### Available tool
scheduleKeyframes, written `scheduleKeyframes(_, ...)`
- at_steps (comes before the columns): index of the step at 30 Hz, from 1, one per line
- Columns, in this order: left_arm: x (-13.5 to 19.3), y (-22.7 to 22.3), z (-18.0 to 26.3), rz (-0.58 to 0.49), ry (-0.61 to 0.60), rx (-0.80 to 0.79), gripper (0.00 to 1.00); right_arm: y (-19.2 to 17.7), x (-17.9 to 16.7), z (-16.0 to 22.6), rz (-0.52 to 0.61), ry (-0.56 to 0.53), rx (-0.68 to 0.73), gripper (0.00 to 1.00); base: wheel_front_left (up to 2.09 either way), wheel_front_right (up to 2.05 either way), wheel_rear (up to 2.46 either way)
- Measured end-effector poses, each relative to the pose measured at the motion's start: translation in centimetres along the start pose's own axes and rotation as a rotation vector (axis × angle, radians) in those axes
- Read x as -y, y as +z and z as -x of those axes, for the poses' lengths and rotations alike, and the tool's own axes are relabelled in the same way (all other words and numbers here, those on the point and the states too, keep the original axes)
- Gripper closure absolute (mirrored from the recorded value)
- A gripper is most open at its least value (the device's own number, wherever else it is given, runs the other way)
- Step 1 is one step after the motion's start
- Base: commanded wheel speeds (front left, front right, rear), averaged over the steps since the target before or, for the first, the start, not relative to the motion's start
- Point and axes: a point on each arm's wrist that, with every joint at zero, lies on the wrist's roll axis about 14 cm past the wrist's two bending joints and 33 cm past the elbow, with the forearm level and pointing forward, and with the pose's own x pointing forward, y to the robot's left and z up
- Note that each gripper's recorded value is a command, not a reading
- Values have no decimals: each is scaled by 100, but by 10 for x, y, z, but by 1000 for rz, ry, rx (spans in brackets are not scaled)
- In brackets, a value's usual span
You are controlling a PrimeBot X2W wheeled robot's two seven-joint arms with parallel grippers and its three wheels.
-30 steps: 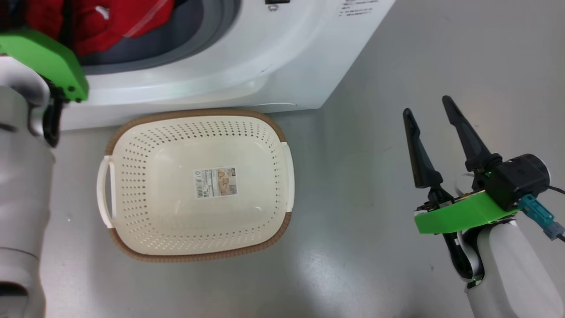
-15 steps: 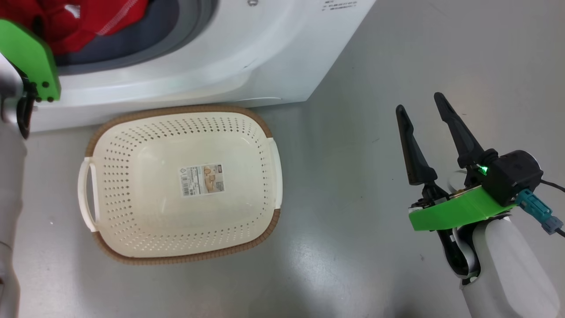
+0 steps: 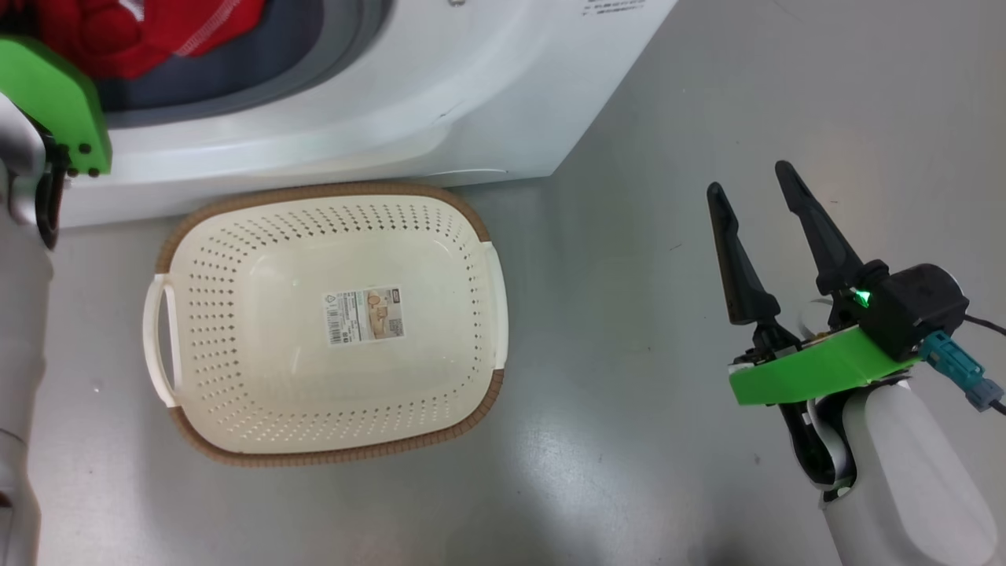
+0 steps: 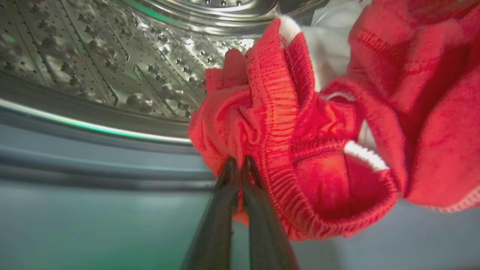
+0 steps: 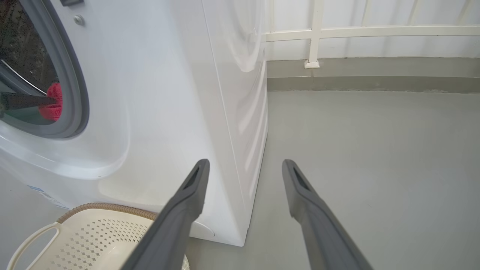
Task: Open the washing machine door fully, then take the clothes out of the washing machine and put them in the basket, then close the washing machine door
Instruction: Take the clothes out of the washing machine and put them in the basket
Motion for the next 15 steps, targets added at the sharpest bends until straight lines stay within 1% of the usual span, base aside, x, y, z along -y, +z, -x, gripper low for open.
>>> scheduleKeyframes(8,2,33,10,42,-14,195,100,4,-6,-5,-4,17,12,0,0,0,0)
scheduleKeyframes(15,0,41,25,55,-13,282,100,13,-11,-5,-5,28,32,0,0,0,0)
